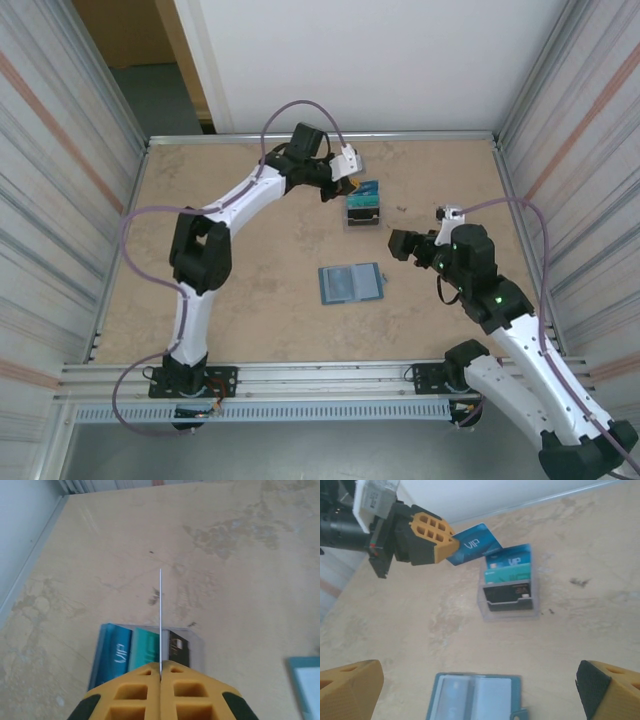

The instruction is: Take the credit cards out of the card holder

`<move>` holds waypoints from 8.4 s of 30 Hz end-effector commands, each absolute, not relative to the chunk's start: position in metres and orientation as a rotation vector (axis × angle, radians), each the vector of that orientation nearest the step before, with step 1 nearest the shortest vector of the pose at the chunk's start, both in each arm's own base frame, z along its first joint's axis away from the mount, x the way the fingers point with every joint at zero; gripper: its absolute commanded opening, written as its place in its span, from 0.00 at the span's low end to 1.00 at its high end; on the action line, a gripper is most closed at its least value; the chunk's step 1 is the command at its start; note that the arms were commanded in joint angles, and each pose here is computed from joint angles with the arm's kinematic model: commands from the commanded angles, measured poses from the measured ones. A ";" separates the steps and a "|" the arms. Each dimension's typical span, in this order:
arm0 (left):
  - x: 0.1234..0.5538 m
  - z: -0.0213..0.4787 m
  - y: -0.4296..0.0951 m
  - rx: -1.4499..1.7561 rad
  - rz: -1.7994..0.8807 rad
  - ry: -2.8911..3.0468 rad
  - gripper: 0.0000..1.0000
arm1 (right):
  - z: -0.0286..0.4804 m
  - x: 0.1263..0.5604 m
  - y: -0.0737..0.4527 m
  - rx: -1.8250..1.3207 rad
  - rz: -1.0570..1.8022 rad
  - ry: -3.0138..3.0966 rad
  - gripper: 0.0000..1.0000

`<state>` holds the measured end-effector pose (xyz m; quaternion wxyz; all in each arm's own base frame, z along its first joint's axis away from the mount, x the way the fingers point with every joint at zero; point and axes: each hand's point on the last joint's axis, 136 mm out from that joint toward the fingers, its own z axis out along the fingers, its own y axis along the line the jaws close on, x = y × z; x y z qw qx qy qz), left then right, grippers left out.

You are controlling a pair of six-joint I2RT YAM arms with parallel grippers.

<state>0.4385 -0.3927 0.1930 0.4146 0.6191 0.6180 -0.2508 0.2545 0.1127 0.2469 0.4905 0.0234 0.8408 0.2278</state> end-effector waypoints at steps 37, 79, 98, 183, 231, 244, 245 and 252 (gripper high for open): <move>0.494 0.126 -0.396 1.630 -0.618 1.538 0.00 | 0.246 0.239 0.074 0.304 0.483 2.000 0.99; 0.462 0.095 -0.342 1.837 -0.544 1.644 0.00 | 0.240 0.246 0.085 0.290 0.493 2.061 0.99; 0.456 0.102 -0.329 1.831 -0.522 1.651 0.06 | 0.233 0.248 0.092 0.268 0.490 2.110 0.99; 0.325 0.179 -0.144 0.168 -0.342 2.080 0.99 | 0.023 0.220 0.296 -0.310 0.368 2.896 0.22; 0.289 0.124 -0.264 0.660 -0.112 2.151 0.99 | 0.055 0.232 0.144 0.245 0.170 2.748 0.41; 0.288 0.099 -0.281 0.727 -0.143 2.218 0.99 | 0.135 0.241 0.123 0.327 0.405 2.447 0.51; 0.288 0.096 -0.282 0.734 -0.142 2.227 0.99 | 0.141 0.241 0.129 0.298 0.454 2.435 0.52; 0.285 0.075 -0.285 0.768 -0.102 2.284 0.99 | 0.147 0.241 0.171 0.131 0.680 2.465 0.42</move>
